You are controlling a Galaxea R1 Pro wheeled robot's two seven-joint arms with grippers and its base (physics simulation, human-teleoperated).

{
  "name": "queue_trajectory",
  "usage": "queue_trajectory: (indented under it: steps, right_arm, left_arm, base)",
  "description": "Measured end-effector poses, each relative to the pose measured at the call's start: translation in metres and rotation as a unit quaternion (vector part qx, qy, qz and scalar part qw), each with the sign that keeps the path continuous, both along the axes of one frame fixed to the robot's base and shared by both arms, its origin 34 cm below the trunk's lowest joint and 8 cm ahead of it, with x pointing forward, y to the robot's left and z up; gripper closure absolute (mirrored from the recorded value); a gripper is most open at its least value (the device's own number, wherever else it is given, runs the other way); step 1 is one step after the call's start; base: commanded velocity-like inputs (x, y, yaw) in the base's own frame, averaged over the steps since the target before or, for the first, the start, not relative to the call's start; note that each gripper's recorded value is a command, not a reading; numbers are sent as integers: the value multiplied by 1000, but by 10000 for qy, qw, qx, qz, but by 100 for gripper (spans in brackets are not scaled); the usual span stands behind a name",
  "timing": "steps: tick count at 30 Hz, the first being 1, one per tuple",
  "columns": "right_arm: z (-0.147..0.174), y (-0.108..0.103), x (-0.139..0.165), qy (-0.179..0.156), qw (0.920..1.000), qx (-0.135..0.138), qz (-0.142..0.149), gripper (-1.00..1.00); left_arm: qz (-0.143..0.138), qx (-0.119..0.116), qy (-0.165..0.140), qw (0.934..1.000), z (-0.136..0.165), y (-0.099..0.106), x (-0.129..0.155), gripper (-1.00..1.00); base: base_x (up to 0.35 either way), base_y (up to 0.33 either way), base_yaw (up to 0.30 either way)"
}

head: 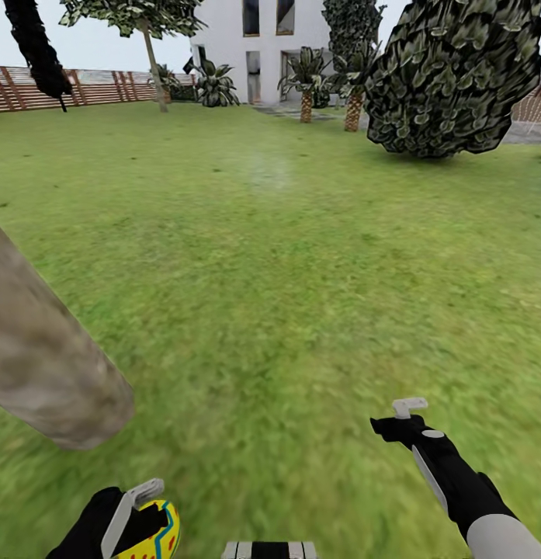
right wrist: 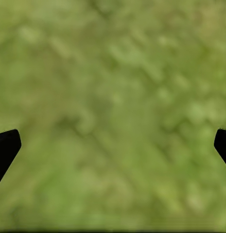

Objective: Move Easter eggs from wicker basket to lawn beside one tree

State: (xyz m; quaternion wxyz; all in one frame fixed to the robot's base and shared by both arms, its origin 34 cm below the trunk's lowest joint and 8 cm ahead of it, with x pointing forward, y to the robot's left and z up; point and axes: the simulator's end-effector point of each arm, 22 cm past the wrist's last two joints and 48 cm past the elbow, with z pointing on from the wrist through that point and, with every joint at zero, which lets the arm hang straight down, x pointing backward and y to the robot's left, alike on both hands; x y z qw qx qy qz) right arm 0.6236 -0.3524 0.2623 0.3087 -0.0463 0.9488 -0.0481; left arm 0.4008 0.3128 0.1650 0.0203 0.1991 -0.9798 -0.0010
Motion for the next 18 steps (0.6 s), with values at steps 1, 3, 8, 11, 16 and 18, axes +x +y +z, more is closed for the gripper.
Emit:
queue_trajectory:
  steps: [1,3,8,11,16,18]
  right_arm:
    - [-2,0,-1,19,10000,0,1,-100]
    - [-7,1,-3,64,10000,-1,8,-100]
    - [-19,3,-8,166,9999,-6,24,-100]
    - [-26,3,-11,232,9997,-7,25,-100]
    - [-38,3,-17,337,9994,-7,29,-100]
    - [-42,4,-19,376,9993,-5,30,-100]
  left_arm:
    - [1,0,20,10000,-1,0,-1,100]
    - [5,-1,60,10000,-4,0,-4,100]
    - [6,-8,162,9999,-11,-1,-11,100]
    - [7,-5,223,9998,-15,-1,-15,100]
    - [6,-6,326,9995,-22,-1,-22,100]
    - [5,-4,368,9993,-24,-1,-25,100]
  base:
    - [0,0,0]
    - [0,0,0]
    - [0,0,0]
    - [0,0,0]
    - [0,0,0]
    - [0,0,0]
